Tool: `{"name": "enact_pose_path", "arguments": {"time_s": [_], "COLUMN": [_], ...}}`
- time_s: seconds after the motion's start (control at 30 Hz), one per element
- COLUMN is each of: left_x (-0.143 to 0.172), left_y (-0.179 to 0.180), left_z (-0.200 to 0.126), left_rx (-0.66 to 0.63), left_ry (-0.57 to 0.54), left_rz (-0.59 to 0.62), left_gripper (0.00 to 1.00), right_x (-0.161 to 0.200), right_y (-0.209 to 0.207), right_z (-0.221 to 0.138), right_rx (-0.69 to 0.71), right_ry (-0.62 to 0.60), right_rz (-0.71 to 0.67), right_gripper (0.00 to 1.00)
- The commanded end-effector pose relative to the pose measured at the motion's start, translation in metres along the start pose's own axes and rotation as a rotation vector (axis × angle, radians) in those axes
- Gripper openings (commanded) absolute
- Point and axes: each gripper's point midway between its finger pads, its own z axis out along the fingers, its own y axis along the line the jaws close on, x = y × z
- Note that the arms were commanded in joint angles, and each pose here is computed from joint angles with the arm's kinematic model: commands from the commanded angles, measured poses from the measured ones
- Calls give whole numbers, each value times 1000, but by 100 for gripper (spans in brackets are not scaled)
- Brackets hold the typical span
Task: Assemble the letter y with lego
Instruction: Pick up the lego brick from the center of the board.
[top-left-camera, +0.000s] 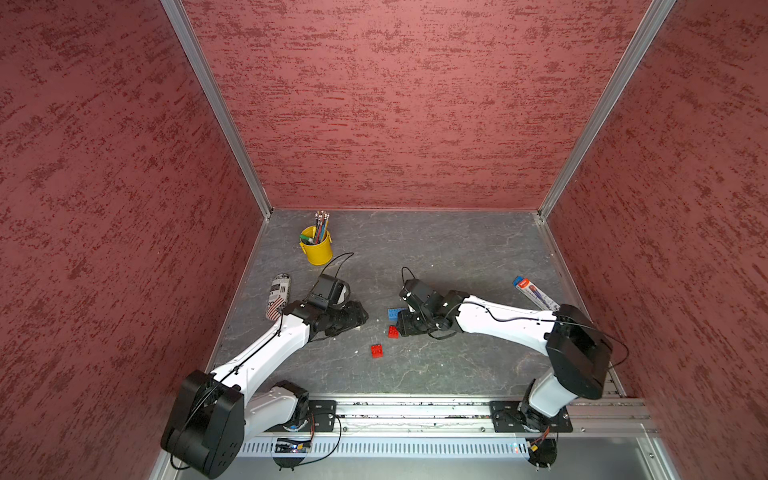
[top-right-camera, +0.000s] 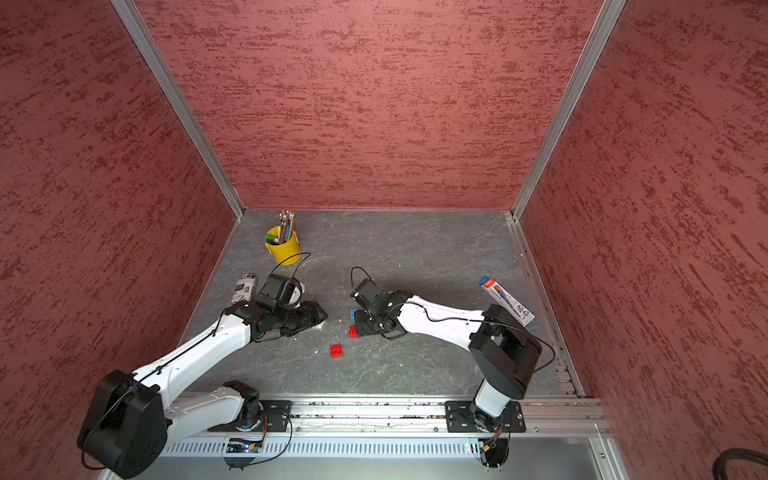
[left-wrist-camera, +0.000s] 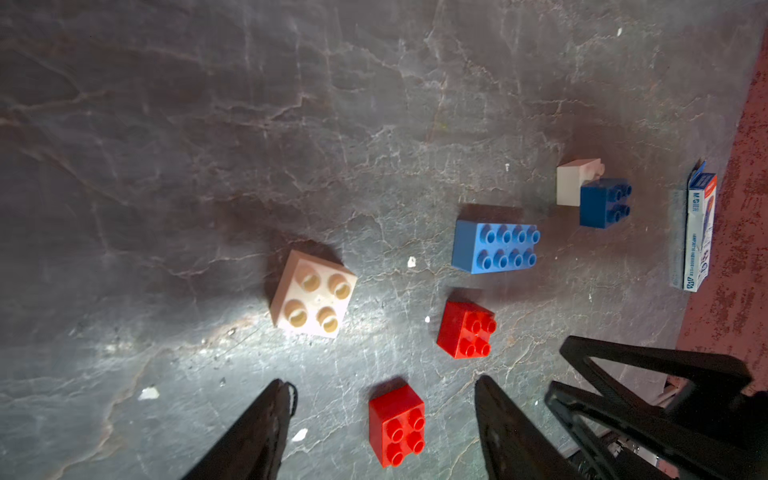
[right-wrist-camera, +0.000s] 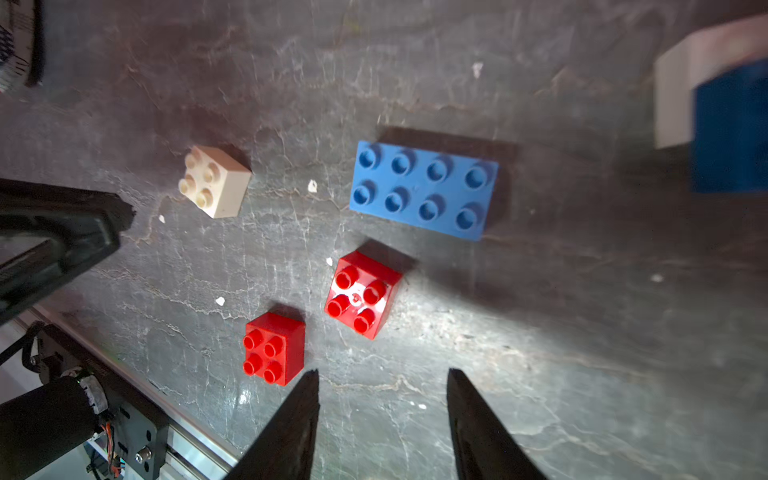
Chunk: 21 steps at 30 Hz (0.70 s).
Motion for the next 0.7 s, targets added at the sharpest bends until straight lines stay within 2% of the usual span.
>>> {"name": "enact_pose_path", "arguments": {"time_s": [0.0,0.3,0.67], "left_x": [3,5,4], "left_y": [1,8,13], "left_z": [-2,0,-2], "left_rx": [15,20,26], "left_ry": [14,22,12], "left_rz": [1,-10,-15], "left_gripper": [72,72,72], "right_x": [-1,-3,-3], "right_y": [11,23,7], "right_z": [4,28,45], "right_rx": [-12,7,140], "right_ry": [15,58,89], "right_rz": [60,90,96], "right_gripper": [54,54,51]}}
